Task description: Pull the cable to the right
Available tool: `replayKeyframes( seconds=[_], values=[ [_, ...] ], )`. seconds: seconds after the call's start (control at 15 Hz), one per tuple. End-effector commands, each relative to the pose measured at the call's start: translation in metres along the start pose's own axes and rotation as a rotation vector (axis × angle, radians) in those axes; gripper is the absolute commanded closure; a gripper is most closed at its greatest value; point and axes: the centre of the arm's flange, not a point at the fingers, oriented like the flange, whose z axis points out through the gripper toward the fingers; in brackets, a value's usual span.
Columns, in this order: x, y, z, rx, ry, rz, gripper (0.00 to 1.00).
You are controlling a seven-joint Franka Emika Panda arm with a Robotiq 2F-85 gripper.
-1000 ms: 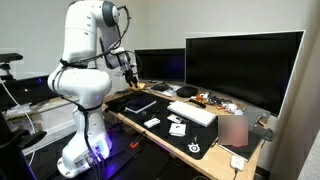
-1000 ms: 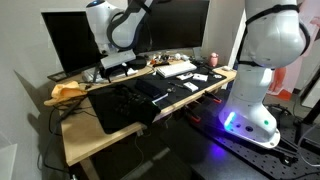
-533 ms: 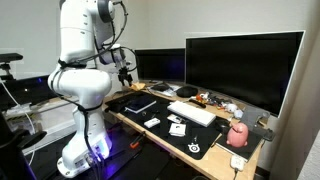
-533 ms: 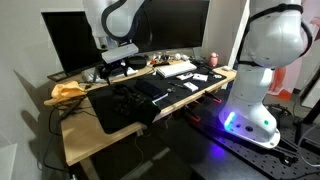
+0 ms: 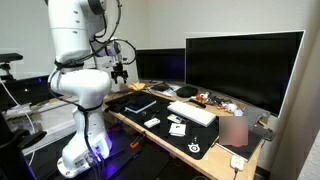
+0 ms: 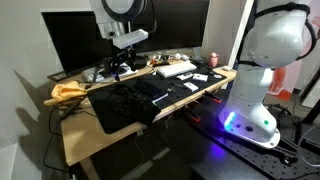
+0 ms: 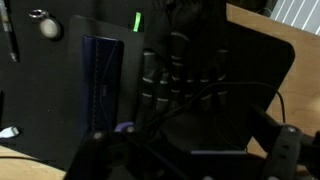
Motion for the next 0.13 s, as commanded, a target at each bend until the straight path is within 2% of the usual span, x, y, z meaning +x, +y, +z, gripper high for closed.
replayKeyframes(
  seconds=[0.0,0.07],
  values=[
    [-0.0025,0.0024,-0.0038,-0.002,-0.004,-0.008,0.00],
    [-0.0044,0.0043,-0.0063,-0.004,-0.004,-0.008,0.00]
  ],
)
